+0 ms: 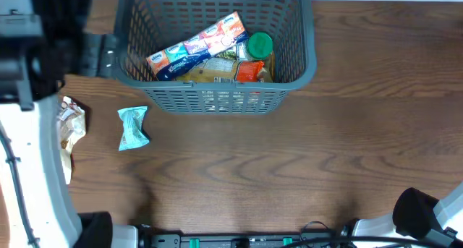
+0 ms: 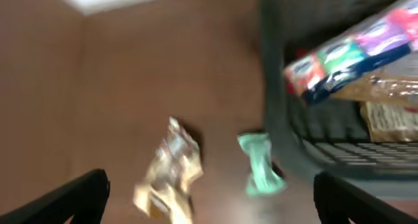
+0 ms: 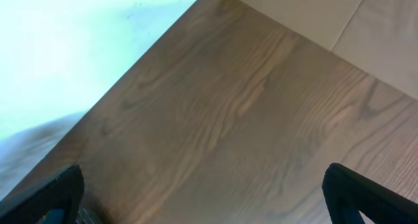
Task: Pack container
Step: 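Lower the left gripper onto the mint-green packet and grasp it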
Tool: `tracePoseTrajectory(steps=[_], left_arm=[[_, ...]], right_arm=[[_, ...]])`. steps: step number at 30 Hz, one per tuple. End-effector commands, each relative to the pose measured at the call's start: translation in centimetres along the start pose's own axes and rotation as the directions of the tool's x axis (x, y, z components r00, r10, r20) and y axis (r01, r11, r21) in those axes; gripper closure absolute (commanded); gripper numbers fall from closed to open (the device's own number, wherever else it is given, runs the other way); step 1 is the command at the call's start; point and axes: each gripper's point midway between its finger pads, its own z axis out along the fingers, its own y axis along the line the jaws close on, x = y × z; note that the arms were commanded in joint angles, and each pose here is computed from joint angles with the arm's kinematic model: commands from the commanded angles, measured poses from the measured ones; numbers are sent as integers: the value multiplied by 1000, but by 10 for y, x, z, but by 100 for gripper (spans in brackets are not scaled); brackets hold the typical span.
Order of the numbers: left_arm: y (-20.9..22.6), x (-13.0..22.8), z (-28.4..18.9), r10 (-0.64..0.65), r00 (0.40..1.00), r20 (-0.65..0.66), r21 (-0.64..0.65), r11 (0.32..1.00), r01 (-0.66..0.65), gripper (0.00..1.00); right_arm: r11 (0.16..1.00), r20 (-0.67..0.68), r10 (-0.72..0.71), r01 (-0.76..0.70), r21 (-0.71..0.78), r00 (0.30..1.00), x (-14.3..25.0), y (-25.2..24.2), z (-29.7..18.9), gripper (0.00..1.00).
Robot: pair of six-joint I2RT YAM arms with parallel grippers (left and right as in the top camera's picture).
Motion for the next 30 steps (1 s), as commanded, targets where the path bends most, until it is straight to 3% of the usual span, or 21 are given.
tracePoseTrajectory(steps=[1,9,20,30], left_arm=[[1,18,27,-195,975,-108,90,975,205,1],[14,57,83,-284,930,-235,102,944,314,1],[-23,123,174,-266,902,-340,172,925,338,2],[-49,188,218,-251,866,-433,174,919,353,2]], right_arm=[[1000,0,-18,18,0,1000,-1,-1,1,1],[999,-1,-33,33,1,999,-1,-1,1,1],[999,-5,-51,51,3,999,0,-2,1,1],[999,-4,-51,51,1,999,0,-2,1,1]])
